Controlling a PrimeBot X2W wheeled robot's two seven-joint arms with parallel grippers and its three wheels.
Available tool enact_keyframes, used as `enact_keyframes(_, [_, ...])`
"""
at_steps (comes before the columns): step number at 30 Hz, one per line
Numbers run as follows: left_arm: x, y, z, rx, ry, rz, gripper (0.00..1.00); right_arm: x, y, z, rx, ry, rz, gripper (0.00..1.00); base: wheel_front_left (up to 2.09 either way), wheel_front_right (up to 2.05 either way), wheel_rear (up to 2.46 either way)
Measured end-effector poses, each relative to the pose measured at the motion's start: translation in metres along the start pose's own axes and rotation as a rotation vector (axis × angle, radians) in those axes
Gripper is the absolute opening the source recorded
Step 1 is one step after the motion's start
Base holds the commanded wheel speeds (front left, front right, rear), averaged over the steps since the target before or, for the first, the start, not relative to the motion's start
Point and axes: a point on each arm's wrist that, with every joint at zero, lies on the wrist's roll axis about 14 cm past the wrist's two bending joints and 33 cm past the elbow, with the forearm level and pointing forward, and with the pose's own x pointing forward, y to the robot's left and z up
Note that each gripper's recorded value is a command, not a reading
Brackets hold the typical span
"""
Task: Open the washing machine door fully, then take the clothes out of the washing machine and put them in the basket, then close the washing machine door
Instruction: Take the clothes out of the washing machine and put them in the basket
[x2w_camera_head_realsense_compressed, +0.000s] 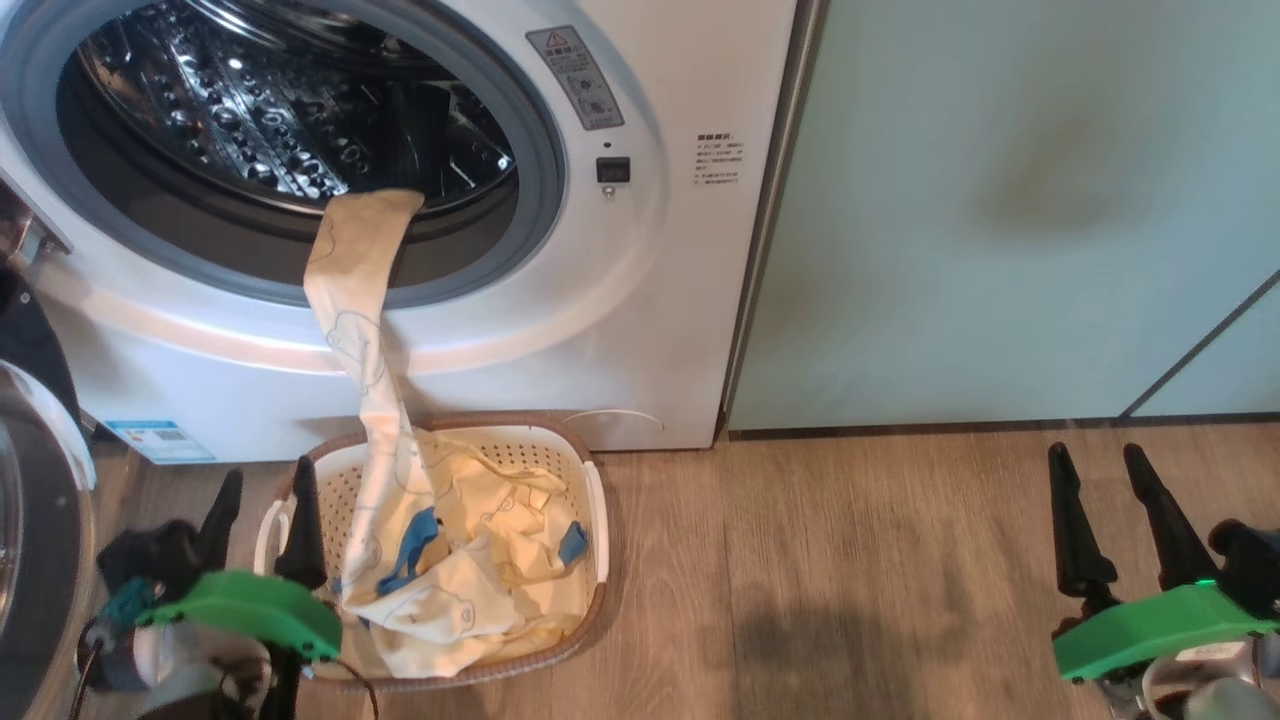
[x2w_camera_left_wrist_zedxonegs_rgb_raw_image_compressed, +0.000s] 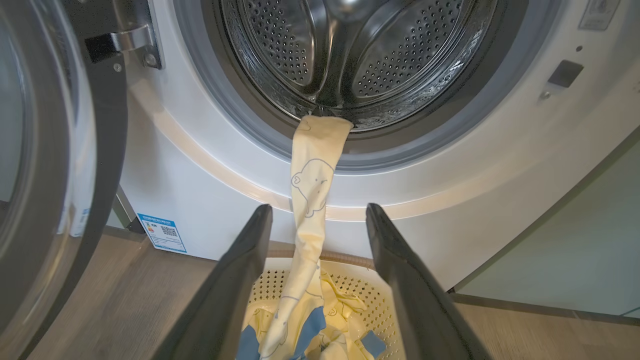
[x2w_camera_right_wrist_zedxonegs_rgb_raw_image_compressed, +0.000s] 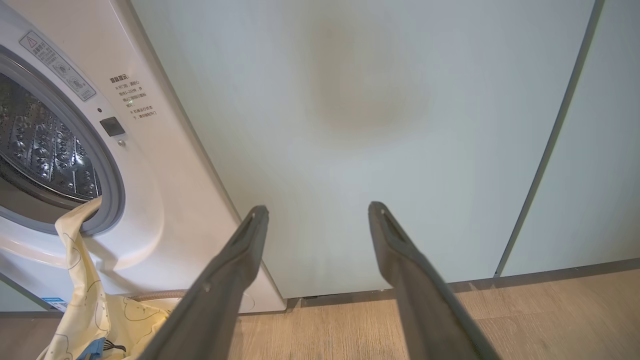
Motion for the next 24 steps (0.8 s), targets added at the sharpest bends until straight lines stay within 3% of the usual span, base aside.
enact_keyframes(9, [0.052, -0.019, 0.01, 0.059, 0.073, -0.08, 1.0, 0.003, -0.001, -0.01, -0.002, 0.031, -0.002, 1.0, 0.0, 0.0, 0.0])
enact_keyframes(18, [0.114, -0.037, -0.004, 0.189, 0.288, -0.152, 1.0, 0.019, -0.006, -0.014, -0.015, 0.044, -0.013, 1.0, 0.0, 0.0, 0.0])
enact_keyframes(24, [0.159, -0.061, -0.011, 0.216, 0.369, -0.174, 1.0, 0.029, -0.013, -0.022, -0.023, 0.068, -0.032, 1.0, 0.0, 0.0, 0.0])
